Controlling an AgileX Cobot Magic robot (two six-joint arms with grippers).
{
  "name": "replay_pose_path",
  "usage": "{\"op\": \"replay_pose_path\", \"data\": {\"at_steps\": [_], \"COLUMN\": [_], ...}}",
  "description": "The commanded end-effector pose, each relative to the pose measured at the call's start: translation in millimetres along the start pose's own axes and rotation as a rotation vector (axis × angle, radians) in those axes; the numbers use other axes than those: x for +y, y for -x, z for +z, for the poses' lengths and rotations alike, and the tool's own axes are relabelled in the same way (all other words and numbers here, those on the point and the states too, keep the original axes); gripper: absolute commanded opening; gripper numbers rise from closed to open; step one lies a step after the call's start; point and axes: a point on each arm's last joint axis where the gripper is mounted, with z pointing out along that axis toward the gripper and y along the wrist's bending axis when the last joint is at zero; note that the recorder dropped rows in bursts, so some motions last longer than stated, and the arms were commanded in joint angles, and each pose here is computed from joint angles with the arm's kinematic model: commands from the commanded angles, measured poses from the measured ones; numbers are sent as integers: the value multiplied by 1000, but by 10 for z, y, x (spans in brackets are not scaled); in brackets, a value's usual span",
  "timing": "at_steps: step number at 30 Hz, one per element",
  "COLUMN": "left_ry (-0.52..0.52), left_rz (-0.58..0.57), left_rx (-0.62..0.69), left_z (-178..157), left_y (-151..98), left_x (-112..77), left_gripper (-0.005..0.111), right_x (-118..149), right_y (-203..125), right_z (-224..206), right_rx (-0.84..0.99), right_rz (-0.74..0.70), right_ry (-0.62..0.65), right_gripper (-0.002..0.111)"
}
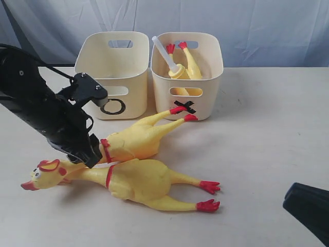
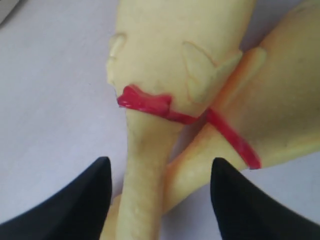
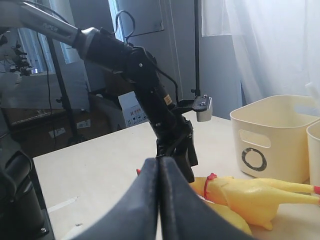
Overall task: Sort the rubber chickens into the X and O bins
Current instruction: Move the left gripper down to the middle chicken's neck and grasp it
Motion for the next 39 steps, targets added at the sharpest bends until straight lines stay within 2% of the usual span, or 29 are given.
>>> {"op": "replay_pose_path", "data": {"at_steps": [1,14,25,32,39], "left_ry": [9,28,46,26,16], "left_rz": [15,43,42,34,31], "left_rx": [10,52,22,44,58], "left_z": [79,332,332,332,332], "left_y": [25,7,34,14,1], "left_x": [24,89,104,86,77], "left_gripper": [56,54,50,40,21], "right_x": [3,3,3,3,3], "right_y": [-13,-13,-13,-13,-13], "right_z": [-4,-4,-4,-4,-4], "right_rx": [1,1,1,1,1], "right_rz": [-5,-5,-5,-5,-5], "right_ry": [2,2,2,2,2], "right_gripper": [-1,-1,-1,-1,-1]}}
